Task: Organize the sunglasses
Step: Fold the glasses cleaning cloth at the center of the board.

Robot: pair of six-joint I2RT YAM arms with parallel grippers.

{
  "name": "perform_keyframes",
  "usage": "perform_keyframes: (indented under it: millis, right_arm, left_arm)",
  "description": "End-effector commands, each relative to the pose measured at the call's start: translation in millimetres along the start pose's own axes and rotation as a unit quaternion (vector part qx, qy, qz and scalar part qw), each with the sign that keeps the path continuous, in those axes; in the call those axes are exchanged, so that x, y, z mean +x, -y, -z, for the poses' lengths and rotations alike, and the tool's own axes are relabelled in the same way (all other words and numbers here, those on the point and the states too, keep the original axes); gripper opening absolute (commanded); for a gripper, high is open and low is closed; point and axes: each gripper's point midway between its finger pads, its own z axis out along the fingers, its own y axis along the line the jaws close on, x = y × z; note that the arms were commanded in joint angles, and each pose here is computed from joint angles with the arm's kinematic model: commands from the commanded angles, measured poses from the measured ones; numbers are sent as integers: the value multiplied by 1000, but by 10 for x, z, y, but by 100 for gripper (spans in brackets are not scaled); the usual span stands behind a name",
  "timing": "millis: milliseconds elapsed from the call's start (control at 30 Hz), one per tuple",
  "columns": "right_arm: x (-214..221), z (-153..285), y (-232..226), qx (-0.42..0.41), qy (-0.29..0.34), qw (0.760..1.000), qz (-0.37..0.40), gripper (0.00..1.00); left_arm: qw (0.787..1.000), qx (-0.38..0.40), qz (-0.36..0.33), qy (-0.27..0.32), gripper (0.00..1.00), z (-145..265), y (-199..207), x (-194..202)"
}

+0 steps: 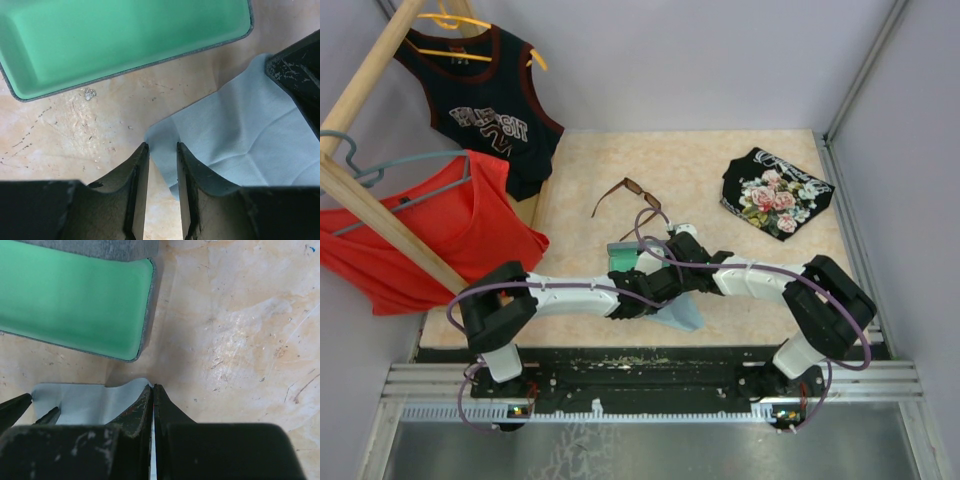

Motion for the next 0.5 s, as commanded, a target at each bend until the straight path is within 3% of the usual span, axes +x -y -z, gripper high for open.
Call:
perform_keyframes:
  millis: [0, 267, 467]
  right_arm:
    - [304, -38, 73, 17, -53, 998, 11, 0]
    - [323, -18, 69, 13, -56, 998, 12, 0]
    - [240, 20, 23, -1, -36, 999, 10, 0]
  left_arm:
    - [998, -28, -33, -46, 33, -132, -144, 309]
    - [998, -4, -26, -53, 13, -140, -116, 407]
    - [999, 4, -27, -32, 0, -80, -83, 263]
